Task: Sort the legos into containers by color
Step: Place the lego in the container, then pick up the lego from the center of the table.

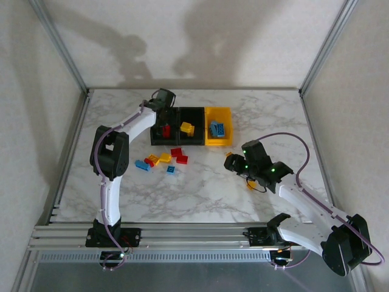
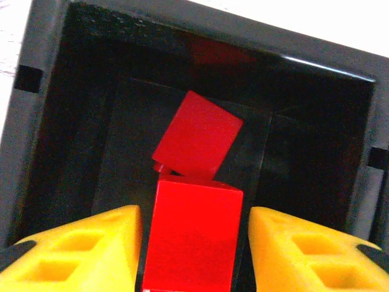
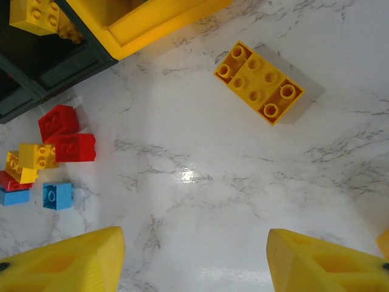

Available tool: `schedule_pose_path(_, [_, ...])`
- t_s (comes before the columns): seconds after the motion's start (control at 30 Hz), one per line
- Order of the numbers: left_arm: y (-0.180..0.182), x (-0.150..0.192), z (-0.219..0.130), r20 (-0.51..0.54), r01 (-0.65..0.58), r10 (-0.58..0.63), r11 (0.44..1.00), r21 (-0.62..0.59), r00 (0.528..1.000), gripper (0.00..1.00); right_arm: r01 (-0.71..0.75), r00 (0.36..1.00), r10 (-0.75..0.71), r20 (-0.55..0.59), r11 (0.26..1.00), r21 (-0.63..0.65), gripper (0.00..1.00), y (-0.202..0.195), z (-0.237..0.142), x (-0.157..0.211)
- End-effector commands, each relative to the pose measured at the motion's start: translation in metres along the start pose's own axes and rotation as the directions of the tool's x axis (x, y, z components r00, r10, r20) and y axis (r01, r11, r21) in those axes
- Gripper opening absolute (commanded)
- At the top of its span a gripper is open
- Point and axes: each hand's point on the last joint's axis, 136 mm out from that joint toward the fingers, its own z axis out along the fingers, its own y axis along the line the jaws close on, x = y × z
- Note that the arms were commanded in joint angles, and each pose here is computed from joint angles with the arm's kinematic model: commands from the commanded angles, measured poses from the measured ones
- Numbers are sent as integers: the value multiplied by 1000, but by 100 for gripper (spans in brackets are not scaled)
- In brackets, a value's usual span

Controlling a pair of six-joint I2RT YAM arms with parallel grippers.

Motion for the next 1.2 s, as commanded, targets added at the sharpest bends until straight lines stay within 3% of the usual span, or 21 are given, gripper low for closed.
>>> schedule_pose_path(0.0, [-13, -11, -15, 24, 13, -15, 997, 79, 1000, 51, -8, 1000, 7, 1, 1000, 18, 63, -4, 2, 3])
schedule_pose_path(0.4, [-30, -14, -37, 44, 40, -51, 974, 224, 998, 41, -9, 1000, 9, -2, 999, 33, 63, -7, 5, 3])
schedule_pose_path(0.67, [-40, -19, -48, 45, 52, -68, 957, 286, 997, 44, -10, 1000, 10, -4, 999, 35, 63, -7, 6, 4])
schedule_pose_path(0.83, [-36, -18, -75, 76, 59, -87, 950, 307, 993, 46, 2, 1000, -2, 0, 1000, 20, 63, -3, 5, 1])
schedule_pose_path(1.17, [7, 57, -114, 39, 21, -32, 966, 256, 999, 57, 72, 997, -72, 15, 997, -1, 66, 4, 9, -3])
